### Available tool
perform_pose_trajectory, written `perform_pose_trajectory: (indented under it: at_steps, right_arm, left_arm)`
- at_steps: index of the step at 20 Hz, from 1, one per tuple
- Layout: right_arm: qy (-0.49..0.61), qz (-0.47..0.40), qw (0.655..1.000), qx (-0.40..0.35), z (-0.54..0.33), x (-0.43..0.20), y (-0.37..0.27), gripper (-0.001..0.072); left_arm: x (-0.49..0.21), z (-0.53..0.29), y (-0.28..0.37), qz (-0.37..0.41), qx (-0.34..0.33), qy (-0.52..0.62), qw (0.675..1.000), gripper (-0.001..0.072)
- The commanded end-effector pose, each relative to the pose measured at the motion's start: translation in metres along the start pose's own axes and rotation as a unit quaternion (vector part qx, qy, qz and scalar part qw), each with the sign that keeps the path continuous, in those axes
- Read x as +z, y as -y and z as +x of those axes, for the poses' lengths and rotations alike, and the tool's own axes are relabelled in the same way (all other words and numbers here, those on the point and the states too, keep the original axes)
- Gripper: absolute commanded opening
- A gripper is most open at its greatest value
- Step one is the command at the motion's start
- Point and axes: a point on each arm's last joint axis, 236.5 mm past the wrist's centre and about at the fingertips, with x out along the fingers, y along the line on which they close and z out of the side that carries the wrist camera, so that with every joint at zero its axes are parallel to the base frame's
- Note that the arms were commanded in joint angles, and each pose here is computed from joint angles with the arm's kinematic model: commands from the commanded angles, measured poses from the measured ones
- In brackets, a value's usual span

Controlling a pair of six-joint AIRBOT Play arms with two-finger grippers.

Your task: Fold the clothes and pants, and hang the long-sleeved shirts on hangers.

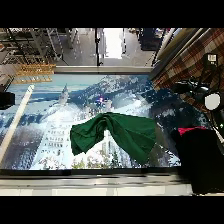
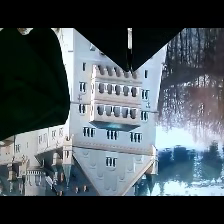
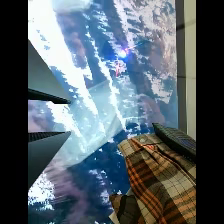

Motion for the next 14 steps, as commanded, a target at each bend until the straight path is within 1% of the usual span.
perform_pose_trajectory:
  at_steps: [1,10,11,12,13,14]
  right_arm:
    - [-0.001,0.000,1.000,0.001,0.000,-0.001,-0.001,0.0227]
    - [-0.001,0.000,1.000,0.001,0.000,-0.001,-0.001,0.0227]
    - [-0.001,0.000,1.000,0.001,0.000,-0.001,-0.001,0.0227]
    - [0.000,0.007,1.000,0.003,0.000,0.000,-0.002,0.0227]
    - [0.002,0.077,0.997,0.027,-0.001,0.002,-0.013,0.0227]
    - [-0.001,0.156,0.986,0.061,-0.006,0.005,-0.029,0.0227]
  left_arm:
    - [0.000,0.000,0.000,0.000,0.000,0.001,1.000,0.0007]
    - [0.001,0.000,0.002,-0.001,-0.005,0.002,1.000,0.0008]
    - [0.007,-0.001,0.008,-0.002,-0.017,0.015,1.000,0.0008]
    - [0.029,-0.002,0.010,-0.005,-0.021,0.061,0.998,0.0008]
    - [0.036,-0.003,0.013,-0.027,-0.029,0.077,0.996,0.0008]
    - [0.035,-0.003,0.020,-0.052,-0.045,0.072,0.995,0.0008]
